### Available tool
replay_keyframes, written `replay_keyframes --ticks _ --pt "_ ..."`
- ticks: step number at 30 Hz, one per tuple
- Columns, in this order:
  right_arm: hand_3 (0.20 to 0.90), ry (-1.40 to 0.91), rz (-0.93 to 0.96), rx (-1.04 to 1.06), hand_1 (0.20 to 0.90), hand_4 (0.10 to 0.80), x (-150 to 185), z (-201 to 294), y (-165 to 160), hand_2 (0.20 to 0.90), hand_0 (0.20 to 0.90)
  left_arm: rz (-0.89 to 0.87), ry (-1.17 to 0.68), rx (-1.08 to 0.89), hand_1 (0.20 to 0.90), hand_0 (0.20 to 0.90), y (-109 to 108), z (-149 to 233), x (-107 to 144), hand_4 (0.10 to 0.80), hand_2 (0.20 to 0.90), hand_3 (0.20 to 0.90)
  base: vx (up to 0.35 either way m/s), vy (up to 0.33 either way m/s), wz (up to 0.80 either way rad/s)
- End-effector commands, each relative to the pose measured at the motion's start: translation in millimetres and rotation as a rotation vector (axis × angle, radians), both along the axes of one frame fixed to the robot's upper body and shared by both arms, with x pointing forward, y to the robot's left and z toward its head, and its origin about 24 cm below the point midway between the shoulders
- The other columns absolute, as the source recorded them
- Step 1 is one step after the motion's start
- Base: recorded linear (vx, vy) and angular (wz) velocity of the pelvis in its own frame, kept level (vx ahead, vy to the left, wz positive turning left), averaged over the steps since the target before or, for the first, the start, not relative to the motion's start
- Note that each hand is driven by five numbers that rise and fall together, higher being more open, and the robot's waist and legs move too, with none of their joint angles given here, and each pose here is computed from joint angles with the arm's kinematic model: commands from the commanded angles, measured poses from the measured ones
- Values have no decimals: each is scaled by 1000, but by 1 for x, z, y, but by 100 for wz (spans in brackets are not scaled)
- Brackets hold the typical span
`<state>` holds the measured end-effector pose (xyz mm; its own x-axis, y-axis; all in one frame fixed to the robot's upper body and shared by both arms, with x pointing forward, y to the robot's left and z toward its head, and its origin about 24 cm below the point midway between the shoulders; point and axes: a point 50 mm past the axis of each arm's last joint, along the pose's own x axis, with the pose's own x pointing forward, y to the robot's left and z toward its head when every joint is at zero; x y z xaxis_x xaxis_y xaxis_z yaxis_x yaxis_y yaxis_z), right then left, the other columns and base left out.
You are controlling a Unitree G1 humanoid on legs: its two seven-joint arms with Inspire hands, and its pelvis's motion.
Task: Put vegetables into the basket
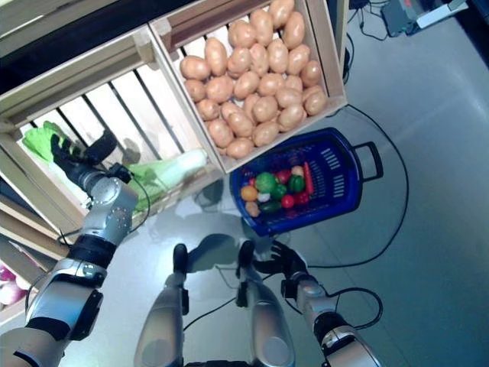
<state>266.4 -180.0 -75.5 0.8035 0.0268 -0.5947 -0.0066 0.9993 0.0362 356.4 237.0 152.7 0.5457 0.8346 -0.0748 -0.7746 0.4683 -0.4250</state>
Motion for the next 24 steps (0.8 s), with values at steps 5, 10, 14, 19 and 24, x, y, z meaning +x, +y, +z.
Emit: replay_keyframes --ticks 5,10,14,19,24 --pt "900 -41 -37 -7 900 800 -6 3 -10 900 900 258 -297 292 900 900 16 85 -12 800 900 900 3 -12 0" --pt "900 -47 -58 2 900 800 -11 -1 -15 900 900 363 -337 383 900 900 20 88 -26 800 900 900 3 -40 1" --pt "900 -55 -65 11 900 800 -12 -1 -15 900 900 417 -322 432 900 900 24 83 -32 800 900 900 4 -20 1" --pt "900 -56 -77 9 900 800 -11 0 -18 900 900 447 -279 359 900 900 31 71 -34 800 900 900 0 0 0" --pt "900 -56 -88 -2 900 800 -11 0 -22 900 900 473 -223 265 900 900 37 55 -32 800 900 900 1 22 -1"
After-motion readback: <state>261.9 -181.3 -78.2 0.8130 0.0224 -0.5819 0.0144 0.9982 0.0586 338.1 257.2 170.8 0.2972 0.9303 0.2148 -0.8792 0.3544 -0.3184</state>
